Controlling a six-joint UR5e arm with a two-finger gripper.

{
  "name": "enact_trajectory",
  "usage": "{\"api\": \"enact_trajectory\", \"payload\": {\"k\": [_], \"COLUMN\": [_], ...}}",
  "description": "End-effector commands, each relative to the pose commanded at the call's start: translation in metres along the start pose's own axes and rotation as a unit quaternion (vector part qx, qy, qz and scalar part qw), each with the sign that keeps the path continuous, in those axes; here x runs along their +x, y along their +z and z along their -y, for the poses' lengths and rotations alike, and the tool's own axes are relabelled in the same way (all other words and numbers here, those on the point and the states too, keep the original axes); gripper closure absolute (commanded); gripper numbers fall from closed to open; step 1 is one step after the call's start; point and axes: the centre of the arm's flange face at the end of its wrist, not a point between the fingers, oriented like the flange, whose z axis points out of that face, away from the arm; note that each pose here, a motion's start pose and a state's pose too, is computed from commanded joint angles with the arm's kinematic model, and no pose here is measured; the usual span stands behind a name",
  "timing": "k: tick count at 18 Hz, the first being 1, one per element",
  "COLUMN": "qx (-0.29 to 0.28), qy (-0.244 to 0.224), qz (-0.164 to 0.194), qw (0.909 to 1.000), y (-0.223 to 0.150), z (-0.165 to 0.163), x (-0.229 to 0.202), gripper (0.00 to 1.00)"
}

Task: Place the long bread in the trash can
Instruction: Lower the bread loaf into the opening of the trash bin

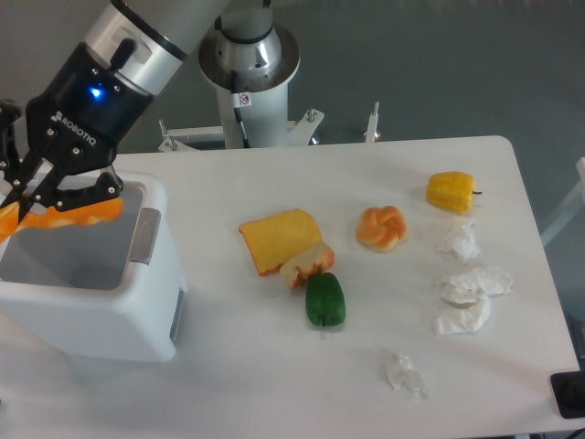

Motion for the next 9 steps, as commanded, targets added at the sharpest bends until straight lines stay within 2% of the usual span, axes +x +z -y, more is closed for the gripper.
{"api": "enact_trajectory", "payload": {"k": [9], "qx": [-0.014], "qy": [-0.013], "qz": [-0.001], "qw": [0.9998], "y": [0.01], "z": [-0.016], "x": [-0.006], "gripper": [1.0]}}
